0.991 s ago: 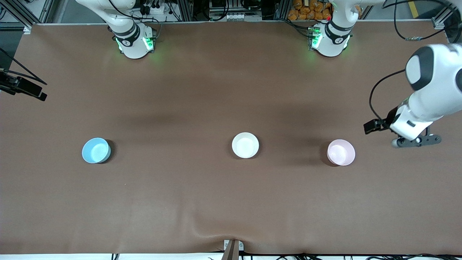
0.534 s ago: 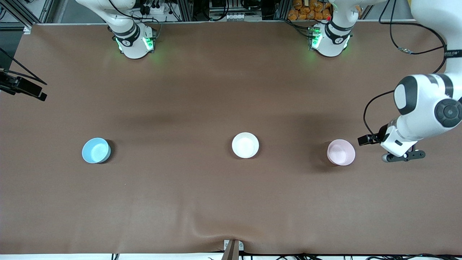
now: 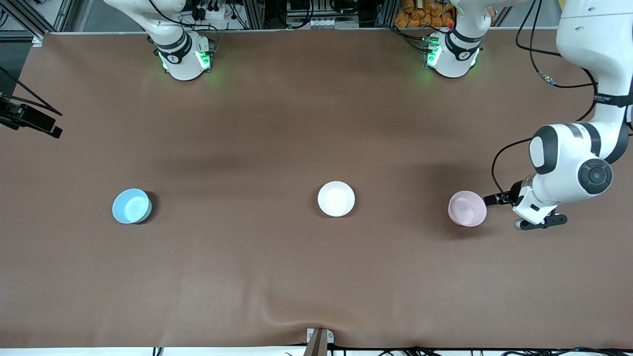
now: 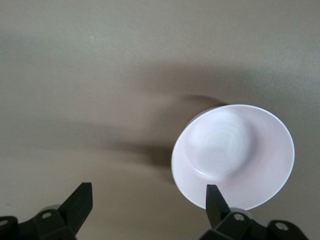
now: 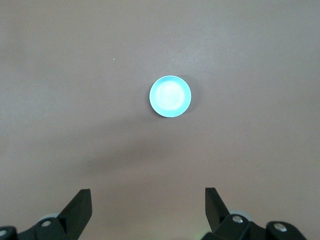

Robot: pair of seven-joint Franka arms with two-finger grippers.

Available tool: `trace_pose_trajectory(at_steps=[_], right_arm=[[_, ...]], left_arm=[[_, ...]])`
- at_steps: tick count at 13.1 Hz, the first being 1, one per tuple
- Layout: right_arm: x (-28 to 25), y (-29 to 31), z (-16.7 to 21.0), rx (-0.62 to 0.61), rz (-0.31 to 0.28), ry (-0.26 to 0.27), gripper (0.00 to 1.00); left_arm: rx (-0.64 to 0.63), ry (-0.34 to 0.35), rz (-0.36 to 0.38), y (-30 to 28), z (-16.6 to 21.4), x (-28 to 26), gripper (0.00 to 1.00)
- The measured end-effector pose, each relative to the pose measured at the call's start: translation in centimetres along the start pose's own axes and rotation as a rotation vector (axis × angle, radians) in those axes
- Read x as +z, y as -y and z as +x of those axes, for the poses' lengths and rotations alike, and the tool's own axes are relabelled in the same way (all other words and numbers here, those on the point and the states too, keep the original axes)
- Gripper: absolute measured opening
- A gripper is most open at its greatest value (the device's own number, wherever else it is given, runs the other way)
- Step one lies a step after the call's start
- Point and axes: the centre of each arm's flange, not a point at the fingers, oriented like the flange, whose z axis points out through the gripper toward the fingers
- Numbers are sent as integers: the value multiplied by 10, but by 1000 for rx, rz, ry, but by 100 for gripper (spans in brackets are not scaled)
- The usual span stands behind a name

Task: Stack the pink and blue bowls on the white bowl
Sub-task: 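Reach the left gripper down to the pink bowl rim, then close the left gripper on the pink bowl rim and lift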

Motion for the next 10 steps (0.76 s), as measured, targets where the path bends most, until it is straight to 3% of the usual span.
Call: trace_pose_trajectory(at_steps=[4, 8, 10], right_arm=[[0, 0, 0, 0, 0, 0, 100], [0, 0, 0, 0, 0, 0, 100], [0, 0, 0, 0, 0, 0, 100]], left_arm=[[10, 17, -13, -11, 0, 18, 98], [9, 21, -13, -11, 2, 29, 87], [9, 20, -13, -11, 3, 33, 87]])
